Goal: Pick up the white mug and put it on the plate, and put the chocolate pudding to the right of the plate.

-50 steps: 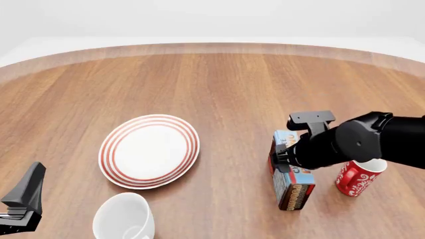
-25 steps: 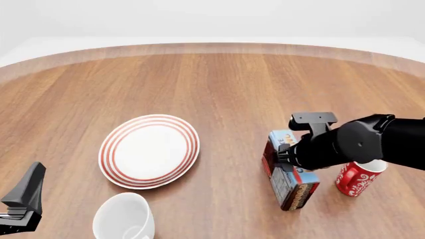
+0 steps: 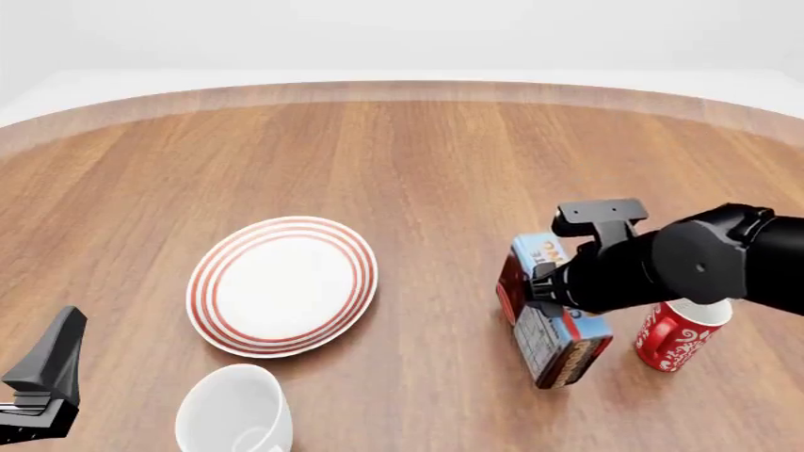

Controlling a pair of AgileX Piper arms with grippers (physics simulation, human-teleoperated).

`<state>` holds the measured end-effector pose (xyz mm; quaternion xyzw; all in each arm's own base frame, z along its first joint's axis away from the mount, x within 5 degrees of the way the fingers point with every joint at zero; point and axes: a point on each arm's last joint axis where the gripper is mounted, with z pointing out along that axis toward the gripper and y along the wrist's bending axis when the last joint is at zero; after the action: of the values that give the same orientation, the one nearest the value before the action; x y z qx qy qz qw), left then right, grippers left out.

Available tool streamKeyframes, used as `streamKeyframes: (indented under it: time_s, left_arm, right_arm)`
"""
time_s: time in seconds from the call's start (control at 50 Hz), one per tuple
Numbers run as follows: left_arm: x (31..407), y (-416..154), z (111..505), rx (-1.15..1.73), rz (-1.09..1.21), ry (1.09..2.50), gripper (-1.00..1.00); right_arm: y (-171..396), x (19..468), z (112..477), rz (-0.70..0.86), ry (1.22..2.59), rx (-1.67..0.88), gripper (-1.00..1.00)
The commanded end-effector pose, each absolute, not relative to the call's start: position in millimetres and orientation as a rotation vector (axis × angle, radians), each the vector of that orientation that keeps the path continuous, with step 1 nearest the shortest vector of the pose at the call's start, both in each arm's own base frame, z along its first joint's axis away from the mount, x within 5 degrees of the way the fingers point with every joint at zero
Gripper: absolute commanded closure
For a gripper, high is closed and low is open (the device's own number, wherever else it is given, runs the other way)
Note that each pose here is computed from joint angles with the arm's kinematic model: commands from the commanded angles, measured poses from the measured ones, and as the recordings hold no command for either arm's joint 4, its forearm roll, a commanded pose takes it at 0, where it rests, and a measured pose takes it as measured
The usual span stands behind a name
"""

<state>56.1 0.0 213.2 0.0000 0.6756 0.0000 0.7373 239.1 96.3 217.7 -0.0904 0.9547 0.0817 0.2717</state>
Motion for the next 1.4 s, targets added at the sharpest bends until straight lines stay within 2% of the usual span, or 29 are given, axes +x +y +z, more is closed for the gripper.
streamKeyframes:
  time_s: [0.02,0.54,1.4]
  left_arm:
    - [56,0,213,0.0,0.0,1.484,-1.0]
    - [56,0,213,0.0,0.0,1.484,-1.0]
    - [56,0,213,0.0,0.0,1.484,-1.0]
  right_arm:
    - [97,239,232,0.242,2.539,-0.202,1.0]
    - [108,246,259,0.311,2.475,-0.144,1.0]
    - [131,287,253,0.34,2.465,-0.111,1.0]
